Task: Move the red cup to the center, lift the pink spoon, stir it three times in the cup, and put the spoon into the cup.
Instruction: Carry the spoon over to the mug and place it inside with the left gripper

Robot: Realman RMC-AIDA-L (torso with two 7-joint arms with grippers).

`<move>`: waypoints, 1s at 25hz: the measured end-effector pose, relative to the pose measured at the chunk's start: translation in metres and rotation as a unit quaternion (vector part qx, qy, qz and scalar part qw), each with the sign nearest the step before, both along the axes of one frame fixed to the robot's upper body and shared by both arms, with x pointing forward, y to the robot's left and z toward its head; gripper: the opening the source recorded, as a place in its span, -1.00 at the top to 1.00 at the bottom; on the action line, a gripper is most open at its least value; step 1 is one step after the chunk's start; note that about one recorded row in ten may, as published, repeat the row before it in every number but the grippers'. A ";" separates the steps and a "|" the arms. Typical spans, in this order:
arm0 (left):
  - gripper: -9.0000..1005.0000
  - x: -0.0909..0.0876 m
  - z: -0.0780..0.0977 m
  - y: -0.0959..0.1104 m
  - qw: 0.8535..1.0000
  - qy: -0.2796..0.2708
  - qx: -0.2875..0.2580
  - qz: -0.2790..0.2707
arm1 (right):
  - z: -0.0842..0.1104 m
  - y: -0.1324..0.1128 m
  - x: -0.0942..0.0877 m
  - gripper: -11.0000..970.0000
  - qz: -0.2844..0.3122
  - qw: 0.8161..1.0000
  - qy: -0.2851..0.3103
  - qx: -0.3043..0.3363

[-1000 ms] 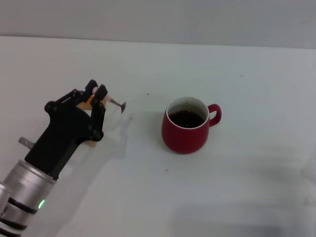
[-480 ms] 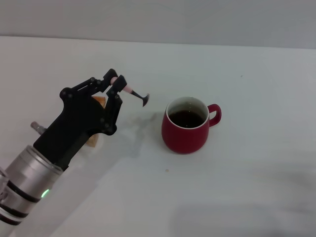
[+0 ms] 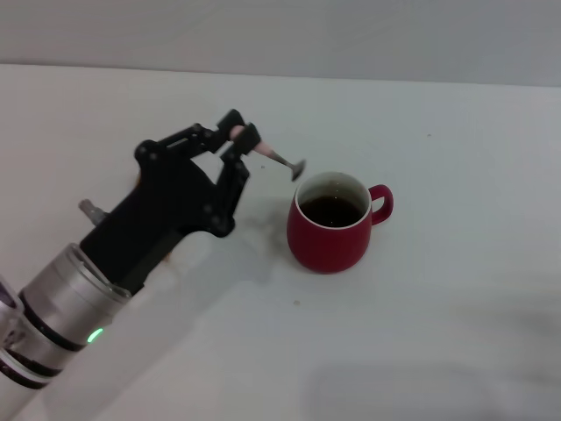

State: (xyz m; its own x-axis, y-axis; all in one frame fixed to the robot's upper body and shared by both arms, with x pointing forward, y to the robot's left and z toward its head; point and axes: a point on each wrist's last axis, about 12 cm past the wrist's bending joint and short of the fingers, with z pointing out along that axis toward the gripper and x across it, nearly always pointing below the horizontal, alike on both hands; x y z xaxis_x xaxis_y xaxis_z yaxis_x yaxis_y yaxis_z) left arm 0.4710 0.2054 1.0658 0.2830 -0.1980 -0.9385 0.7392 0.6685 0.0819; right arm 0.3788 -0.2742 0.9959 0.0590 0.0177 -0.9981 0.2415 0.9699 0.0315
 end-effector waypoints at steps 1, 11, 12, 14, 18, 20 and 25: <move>0.71 0.000 0.000 -0.001 1.000 0.000 0.000 -0.003 | 0.000 -0.002 -0.001 0.98 -0.005 1.000 0.000 -0.001; 0.71 0.002 -0.001 -0.015 0.999 0.007 0.007 -0.038 | -0.001 -0.010 -0.002 0.98 -0.025 1.000 0.001 -0.008; 0.71 0.003 -0.002 -0.016 0.999 0.008 0.009 -0.039 | -0.001 -0.010 -0.002 0.98 -0.025 1.000 0.001 -0.008; 0.71 0.004 -0.004 -0.018 0.999 0.012 0.011 -0.041 | -0.001 -0.009 -0.003 0.98 -0.024 1.000 0.002 -0.008; 0.71 0.004 -0.008 -0.021 0.999 0.021 0.016 -0.040 | -0.001 -0.009 -0.003 0.98 -0.024 1.000 0.002 -0.007; 0.71 0.005 -0.010 -0.023 0.999 0.023 0.020 -0.041 | -0.001 -0.009 -0.004 0.98 -0.024 1.000 0.002 -0.007; 0.71 0.009 -0.016 -0.027 0.998 0.027 0.034 -0.038 | -0.002 -0.008 -0.004 0.98 -0.023 1.000 0.003 -0.007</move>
